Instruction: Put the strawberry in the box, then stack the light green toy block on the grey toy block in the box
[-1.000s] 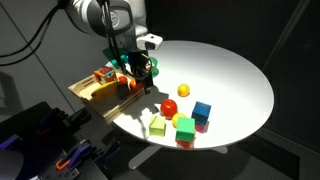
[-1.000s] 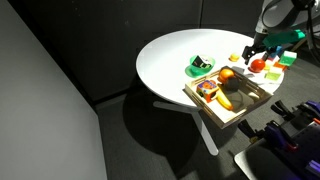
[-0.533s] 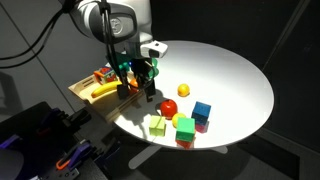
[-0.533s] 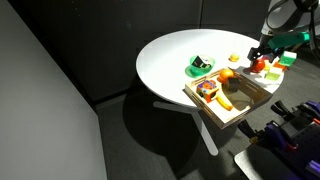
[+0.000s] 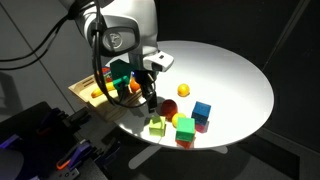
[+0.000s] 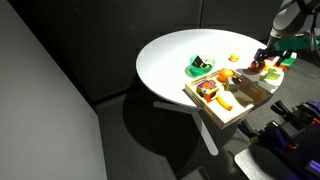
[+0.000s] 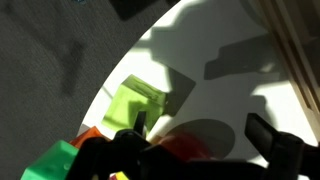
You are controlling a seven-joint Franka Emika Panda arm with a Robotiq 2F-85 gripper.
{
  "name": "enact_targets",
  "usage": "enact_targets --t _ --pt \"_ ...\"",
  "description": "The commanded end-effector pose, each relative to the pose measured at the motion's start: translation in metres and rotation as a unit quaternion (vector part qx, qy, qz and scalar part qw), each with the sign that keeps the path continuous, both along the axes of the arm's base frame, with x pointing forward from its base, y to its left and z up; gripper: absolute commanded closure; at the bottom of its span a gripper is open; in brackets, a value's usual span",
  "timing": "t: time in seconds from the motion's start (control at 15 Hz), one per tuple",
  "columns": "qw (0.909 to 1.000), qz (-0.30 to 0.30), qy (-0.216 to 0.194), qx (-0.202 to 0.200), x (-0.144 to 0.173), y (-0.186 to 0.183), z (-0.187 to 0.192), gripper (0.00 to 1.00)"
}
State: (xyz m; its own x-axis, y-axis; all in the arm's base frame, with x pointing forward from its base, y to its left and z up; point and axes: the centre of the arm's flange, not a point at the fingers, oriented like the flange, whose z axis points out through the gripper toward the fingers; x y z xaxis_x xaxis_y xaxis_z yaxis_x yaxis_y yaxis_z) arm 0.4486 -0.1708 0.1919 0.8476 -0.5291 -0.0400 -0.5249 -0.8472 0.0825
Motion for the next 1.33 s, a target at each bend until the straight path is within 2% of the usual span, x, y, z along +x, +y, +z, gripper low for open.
enact_targets --t 0.0,0.67,1.27 --pt "0.9992 -0.032 -0.02 0.01 -0.014 -0.017 -0.007 0.0" --pt "0.9921 -0.124 -0.015 0.01 -0.028 -0.054 -0.027 0.0" --pt "0.9916 -0.125 -0.03 -0.018 -0.026 -0.068 -0.038 0.0"
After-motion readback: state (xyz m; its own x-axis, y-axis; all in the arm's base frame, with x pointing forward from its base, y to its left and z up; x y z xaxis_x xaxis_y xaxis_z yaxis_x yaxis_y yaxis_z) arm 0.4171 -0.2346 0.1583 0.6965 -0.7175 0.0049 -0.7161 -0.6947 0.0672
